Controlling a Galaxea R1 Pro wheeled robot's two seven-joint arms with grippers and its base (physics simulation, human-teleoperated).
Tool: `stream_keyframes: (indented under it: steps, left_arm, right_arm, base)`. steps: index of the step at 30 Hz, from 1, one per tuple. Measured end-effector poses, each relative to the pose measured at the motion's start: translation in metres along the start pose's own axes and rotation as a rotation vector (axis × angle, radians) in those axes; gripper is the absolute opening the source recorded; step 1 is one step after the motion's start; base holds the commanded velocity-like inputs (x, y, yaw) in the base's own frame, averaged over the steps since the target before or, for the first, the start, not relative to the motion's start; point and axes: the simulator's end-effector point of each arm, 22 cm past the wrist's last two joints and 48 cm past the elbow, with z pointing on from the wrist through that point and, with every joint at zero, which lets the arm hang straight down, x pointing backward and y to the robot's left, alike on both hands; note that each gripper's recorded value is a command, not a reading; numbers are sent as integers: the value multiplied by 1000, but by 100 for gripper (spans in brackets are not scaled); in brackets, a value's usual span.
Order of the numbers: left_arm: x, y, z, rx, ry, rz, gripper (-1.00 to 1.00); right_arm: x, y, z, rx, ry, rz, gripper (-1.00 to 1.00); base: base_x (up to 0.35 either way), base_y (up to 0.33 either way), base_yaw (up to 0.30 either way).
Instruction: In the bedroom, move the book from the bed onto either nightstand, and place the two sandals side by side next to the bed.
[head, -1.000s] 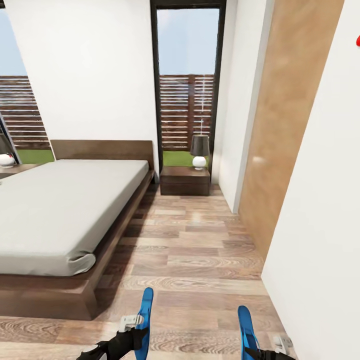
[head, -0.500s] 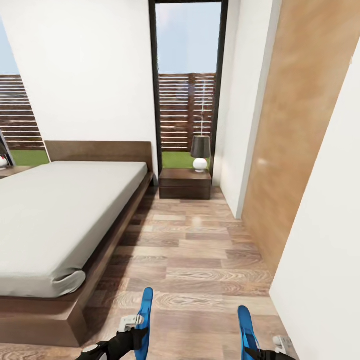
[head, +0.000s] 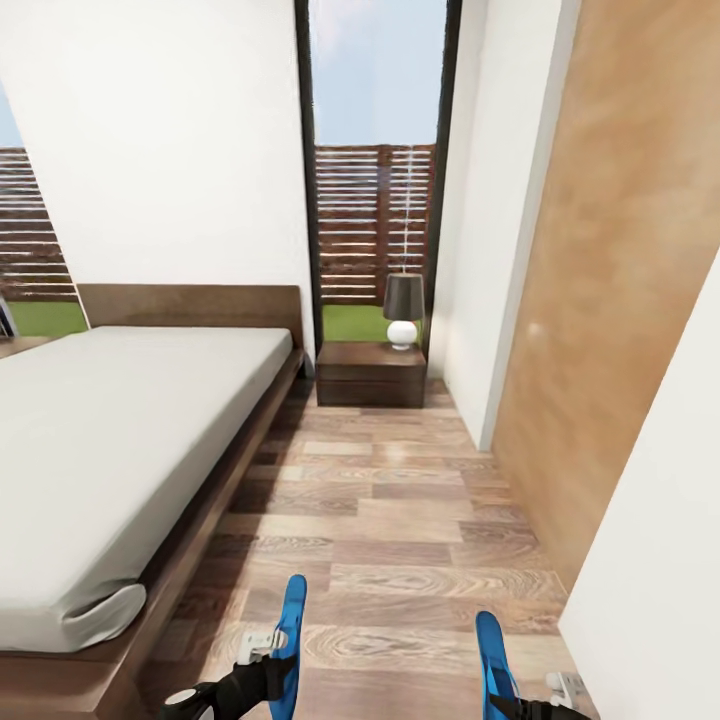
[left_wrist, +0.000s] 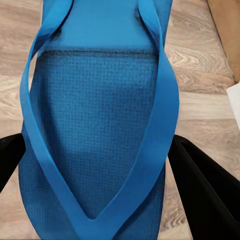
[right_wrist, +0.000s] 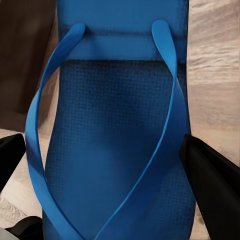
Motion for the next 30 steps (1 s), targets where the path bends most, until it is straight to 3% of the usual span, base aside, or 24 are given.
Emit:
stream_keyframes:
  steps: [30]
  left_arm:
    - [0,0,0,-1,1,2,-100]
  right_arm:
    - [0,0,0,1,0,0,-100]
  base:
    - [332,0,0]
